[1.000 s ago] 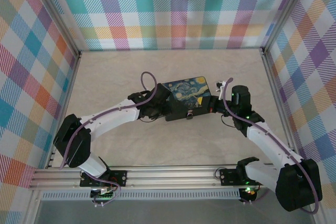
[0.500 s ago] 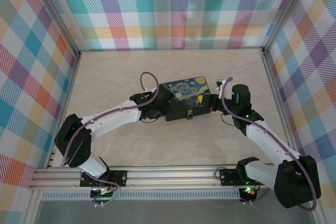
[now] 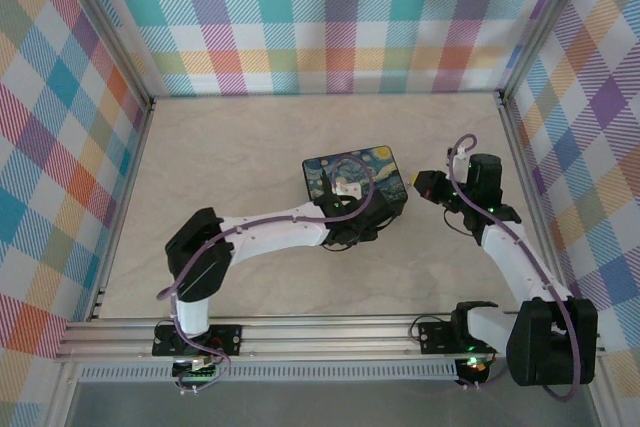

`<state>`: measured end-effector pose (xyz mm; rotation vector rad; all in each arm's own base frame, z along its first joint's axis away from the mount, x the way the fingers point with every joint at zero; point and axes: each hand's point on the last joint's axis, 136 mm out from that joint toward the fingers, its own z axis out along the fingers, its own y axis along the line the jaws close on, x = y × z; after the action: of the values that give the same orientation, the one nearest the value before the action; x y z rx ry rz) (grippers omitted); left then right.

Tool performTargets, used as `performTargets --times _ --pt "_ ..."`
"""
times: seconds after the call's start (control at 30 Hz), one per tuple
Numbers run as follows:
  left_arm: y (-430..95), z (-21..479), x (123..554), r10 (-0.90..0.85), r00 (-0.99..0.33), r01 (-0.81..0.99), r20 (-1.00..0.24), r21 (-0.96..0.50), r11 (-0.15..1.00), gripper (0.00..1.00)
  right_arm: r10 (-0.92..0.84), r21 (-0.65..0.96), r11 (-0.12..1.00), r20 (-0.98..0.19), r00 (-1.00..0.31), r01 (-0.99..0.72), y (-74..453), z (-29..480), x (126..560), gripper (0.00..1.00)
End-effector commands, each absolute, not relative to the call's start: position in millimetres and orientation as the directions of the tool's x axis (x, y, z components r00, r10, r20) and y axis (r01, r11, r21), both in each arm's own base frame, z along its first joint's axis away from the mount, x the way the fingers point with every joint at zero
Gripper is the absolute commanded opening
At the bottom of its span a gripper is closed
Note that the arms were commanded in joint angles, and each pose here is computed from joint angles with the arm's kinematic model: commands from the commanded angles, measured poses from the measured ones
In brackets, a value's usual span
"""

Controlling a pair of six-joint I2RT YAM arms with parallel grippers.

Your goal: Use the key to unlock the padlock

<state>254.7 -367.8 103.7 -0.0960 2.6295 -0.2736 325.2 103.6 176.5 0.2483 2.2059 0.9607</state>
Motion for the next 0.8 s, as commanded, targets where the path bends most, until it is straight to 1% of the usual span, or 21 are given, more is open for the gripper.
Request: performTargets --times 0.0,0.17,0.3,0.53,0.63,0.77 --pt "-373 101 265 -0.133 -0.855 -0.044 -0.502 -0.186 0.982 0.59 0.47 0.706 0.708 -0.485 -0.738 -0.014 92 173 325 0.0" --pt "-386 84 272 -0.125 -0.833 -0.055 -0.539 -0.145 0.988 0.6 0.483 0.714 0.701 -0.469 -0.739 0.005 89 171 325 0.0" --pt "-387 65 279 -0.138 -0.82 -0.092 -0.555 -0.11 0.99 0.57 0.478 0.719 0.695 -0.466 -0.745 -0.004 90 171 325 0.0" --pt "-399 52 295 -0.123 -0.793 -0.096 -0.597 -0.078 0.992 0.56 0.464 0.722 0.692 -0.464 -0.755 -0.019 91 172 324 0.0" --pt "-398 45 298 -0.116 -0.789 -0.109 -0.603 -0.05 0.993 0.54 0.462 0.729 0.684 -0.461 -0.758 -0.026 92 174 323 0.0" --pt "-394 40 304 -0.105 -0.778 -0.124 -0.62 -0.013 0.992 0.5 0.455 0.732 0.68 -0.46 -0.763 -0.036 93 175 323 0.0"
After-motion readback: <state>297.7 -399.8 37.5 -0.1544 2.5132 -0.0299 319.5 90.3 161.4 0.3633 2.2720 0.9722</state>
